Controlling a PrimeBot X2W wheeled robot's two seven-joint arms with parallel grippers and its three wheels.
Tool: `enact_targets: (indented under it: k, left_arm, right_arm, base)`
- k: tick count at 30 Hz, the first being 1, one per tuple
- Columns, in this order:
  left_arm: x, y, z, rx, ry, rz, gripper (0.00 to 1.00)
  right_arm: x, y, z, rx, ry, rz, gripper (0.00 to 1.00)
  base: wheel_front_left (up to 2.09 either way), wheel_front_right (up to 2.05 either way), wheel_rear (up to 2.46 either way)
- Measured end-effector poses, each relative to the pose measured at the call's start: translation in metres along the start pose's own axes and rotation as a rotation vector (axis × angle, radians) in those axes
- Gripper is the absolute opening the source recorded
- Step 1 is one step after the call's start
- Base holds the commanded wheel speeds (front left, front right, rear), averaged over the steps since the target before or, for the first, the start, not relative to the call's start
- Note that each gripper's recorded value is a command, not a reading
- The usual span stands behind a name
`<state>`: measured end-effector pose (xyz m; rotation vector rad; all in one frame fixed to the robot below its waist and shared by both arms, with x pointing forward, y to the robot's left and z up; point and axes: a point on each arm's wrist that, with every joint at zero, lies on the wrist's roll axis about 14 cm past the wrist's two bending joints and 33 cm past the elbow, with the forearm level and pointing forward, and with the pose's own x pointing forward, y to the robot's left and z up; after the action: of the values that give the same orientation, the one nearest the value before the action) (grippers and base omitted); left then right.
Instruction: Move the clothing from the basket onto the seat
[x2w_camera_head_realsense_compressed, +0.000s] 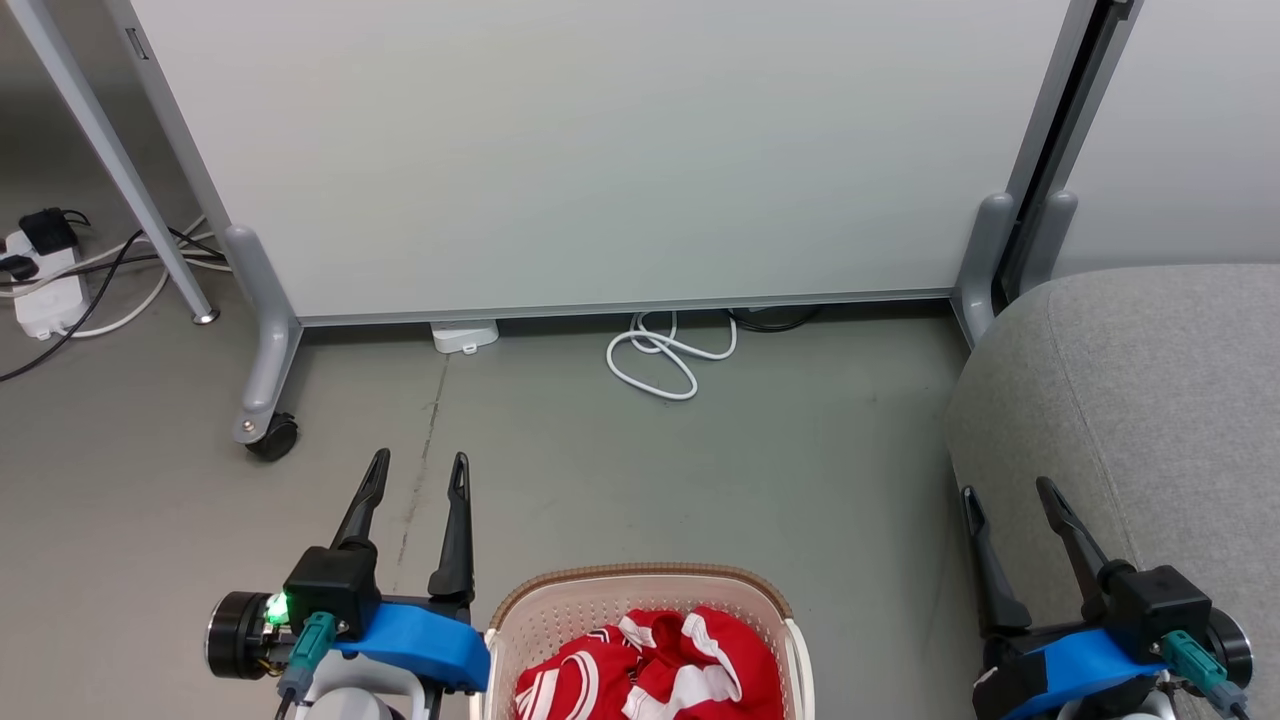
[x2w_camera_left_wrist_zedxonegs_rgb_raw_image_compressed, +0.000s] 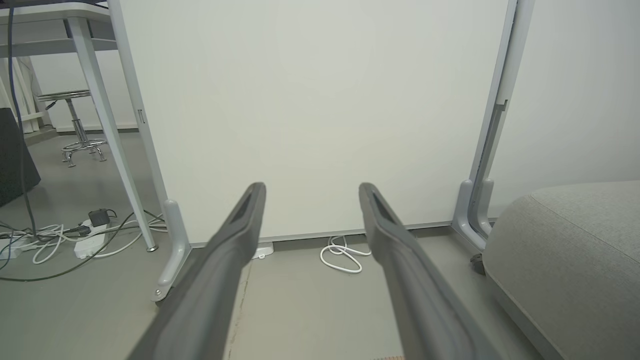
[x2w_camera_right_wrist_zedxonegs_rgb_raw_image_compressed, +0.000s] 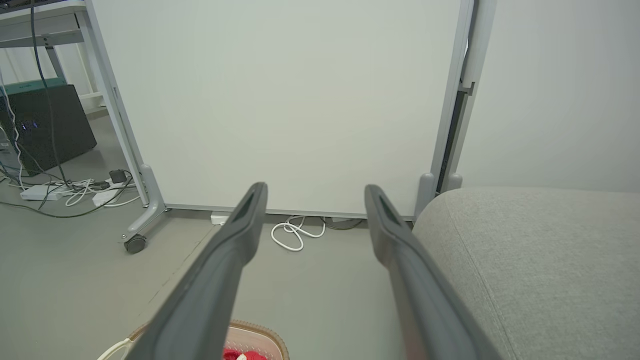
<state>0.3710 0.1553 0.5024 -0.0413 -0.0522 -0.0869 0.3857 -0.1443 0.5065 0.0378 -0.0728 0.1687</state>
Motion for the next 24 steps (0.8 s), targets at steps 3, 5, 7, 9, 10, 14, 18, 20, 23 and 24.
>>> enact_targets:
  k: [3,5,7,9,10,14,18,20,23,24]
  left_arm:
    - [0.0007,0.0002,0.0001,-0.002,0.0,0.001,1.0]
    - [0.0011,0.0003,0.0005,-0.002,-0.001,0.001,1.0]
    - [0.0008,0.0005,0.0,-0.002,0.001,0.002,1.0]
    - [0.0007,0.0007,0.0,-0.002,0.001,0.002,1.0]
    - [0.0006,0.0007,-0.0001,-0.002,0.001,0.002,1.0]
    - [0.0004,0.0006,-0.0003,-0.002,0.002,0.002,1.0]
    - [0.0006,0.0001,-0.0011,-0.002,0.004,0.001,1.0]
    - [0.001,-0.0003,-0.0016,-0.002,0.006,-0.001,1.0]
    - [0.0018,-0.0006,-0.0022,-0.002,0.008,-0.002,1.0]
    - [0.002,-0.0007,-0.0024,-0.002,0.009,-0.003,1.0]
  right_arm:
    - [-0.0001,0.0003,-0.0018,0.002,0.006,0.001,1.0]
    - [-0.0002,0.0006,-0.0028,0.002,0.009,0.002,1.0]
    - [-0.0003,0.0008,-0.0037,0.002,0.011,0.002,1.0]
    - [-0.0004,0.0011,-0.0041,0.004,0.013,0.002,1.0]
    - [-0.0005,0.0012,-0.0045,0.004,0.014,0.003,1.0]
    - [-0.001,0.0019,-0.0056,0.007,0.018,0.004,1.0]
    - [-0.0015,0.002,-0.007,0.008,0.022,0.005,1.0]
    - [-0.0016,0.0019,-0.0076,0.008,0.024,0.004,1.0]
    - [-0.0013,0.0015,-0.008,0.008,0.025,0.003,1.0]
    - [-0.0012,0.0014,-0.0079,0.008,0.025,0.003,1.0]
  base:
    - [0.0,0.0,0.0]
    - [0.0,0.0,0.0]
    - [0.0,0.0,0.0]
    - [0.0,0.0,0.0]
    - [0.0,0.0,0.0]
    - [0.0,0.0,0.0]
    - [0.0,0.0,0.0]
    - [0.0,0.0,0.0]
    - [0.0,0.0,0.0]
    - [0.0,0.0,0.0]
